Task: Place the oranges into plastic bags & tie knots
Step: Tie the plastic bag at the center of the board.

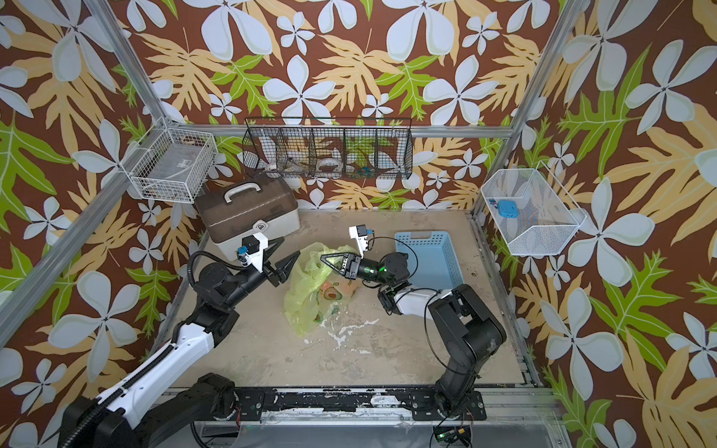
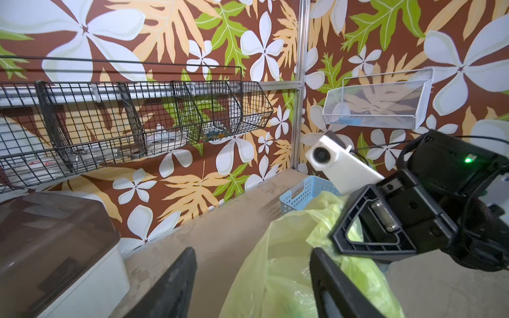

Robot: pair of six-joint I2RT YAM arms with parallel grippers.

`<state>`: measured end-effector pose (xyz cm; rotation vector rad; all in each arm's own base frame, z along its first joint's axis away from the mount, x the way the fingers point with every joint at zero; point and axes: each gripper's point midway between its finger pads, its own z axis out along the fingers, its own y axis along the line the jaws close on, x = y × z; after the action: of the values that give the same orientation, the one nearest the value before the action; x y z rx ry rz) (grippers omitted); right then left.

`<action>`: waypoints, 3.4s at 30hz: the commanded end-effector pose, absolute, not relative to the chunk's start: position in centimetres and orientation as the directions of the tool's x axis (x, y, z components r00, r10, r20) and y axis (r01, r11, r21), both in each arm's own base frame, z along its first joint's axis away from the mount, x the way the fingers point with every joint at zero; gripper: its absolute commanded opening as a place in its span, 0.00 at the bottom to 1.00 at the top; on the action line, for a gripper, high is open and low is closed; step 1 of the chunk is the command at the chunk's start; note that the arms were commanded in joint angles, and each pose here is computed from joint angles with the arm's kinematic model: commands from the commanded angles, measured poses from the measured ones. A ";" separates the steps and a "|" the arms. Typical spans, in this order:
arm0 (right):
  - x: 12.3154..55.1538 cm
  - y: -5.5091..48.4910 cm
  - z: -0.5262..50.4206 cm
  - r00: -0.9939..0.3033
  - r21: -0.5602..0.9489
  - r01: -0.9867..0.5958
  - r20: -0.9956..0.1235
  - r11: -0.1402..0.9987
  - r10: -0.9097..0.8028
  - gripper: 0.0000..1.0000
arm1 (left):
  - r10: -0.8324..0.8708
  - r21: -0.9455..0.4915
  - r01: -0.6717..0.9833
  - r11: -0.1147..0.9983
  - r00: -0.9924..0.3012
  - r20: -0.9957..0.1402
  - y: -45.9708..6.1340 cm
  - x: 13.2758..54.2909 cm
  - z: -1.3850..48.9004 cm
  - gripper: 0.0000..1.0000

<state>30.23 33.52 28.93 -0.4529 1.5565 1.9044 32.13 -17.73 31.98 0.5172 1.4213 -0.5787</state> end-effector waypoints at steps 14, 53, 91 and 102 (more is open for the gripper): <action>27.5 33.8 27.7 -0.659 0.641 -0.752 -0.740 -0.155 0.136 0.00 | -0.213 -0.403 0.807 0.431 -0.344 -0.915 -22.4 29.7 31.3 0.58; 28.8 34.3 26.4 -0.666 0.658 -0.746 -0.735 -0.104 0.126 0.00 | -0.277 -0.668 0.695 0.267 -0.609 -0.743 -23.8 29.9 28.2 0.43; 29.8 32.8 25.4 -0.684 0.690 -0.723 -0.712 -0.022 0.155 0.35 | -0.363 -0.671 0.704 0.233 -0.577 -0.732 -23.3 29.5 28.7 0.00; 29.5 32.8 25.8 -0.679 0.681 -0.731 -0.719 -0.048 0.149 0.00 | -0.321 -0.671 0.700 0.244 -0.595 -0.737 -23.9 29.3 27.4 0.40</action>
<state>29.85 32.83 25.11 -0.5910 1.6410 1.7932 29.78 -23.48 27.34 0.3065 1.6682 -1.4965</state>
